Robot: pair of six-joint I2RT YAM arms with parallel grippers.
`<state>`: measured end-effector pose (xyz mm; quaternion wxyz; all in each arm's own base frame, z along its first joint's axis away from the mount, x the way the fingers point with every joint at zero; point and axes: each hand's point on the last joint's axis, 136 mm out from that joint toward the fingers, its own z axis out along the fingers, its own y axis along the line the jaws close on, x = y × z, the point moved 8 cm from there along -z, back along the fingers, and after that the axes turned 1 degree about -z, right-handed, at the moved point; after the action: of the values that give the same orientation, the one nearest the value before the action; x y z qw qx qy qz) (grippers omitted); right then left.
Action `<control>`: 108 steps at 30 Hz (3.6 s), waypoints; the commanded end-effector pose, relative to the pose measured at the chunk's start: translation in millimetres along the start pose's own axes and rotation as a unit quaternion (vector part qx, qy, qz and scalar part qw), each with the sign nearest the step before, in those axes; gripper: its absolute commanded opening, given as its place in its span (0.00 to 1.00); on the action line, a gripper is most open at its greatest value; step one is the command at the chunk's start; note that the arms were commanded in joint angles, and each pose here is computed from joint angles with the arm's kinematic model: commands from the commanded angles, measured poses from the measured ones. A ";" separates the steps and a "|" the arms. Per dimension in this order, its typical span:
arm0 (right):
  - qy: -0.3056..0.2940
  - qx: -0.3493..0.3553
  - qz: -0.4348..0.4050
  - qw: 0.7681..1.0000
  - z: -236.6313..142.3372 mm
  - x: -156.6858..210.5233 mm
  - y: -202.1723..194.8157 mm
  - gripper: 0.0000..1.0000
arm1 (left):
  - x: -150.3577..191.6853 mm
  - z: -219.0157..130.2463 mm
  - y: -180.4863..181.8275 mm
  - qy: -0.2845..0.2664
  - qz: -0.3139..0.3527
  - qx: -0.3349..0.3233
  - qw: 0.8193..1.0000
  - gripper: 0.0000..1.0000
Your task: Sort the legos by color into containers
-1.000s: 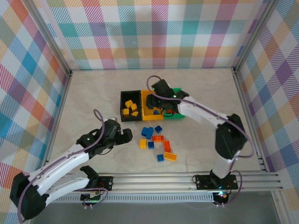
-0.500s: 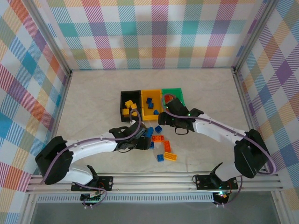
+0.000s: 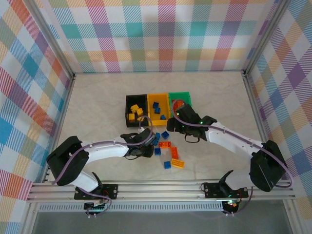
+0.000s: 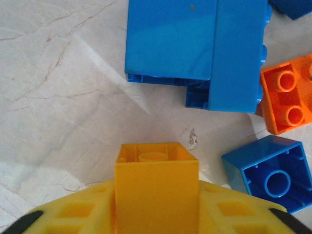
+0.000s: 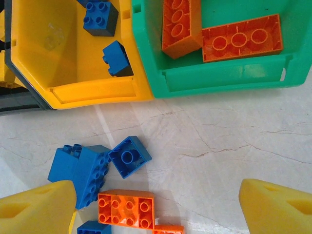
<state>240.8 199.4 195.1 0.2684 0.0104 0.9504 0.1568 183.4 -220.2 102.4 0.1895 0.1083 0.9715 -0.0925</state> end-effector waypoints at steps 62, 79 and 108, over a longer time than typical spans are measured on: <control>0.198 -0.019 -0.134 0.971 1.6 126.2 -13.5 0.88 | -36.4 -126.9 64.0 -0.141 -0.163 0.052 0.975 1.00; 0.263 -0.022 -0.207 0.942 10.0 153.4 -7.4 0.59 | -22.1 -114.8 75.1 -0.127 -0.168 0.014 0.978 1.00; 0.161 -0.031 -0.237 0.958 -31.2 115.4 25.7 0.29 | -10.5 -131.1 92.5 -0.157 -0.186 -0.028 0.970 1.00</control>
<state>112.4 211.2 136.8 0.0952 -0.2299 0.9640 0.0934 177.5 -116.2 216.5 0.3168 -0.0780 0.9347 -0.1412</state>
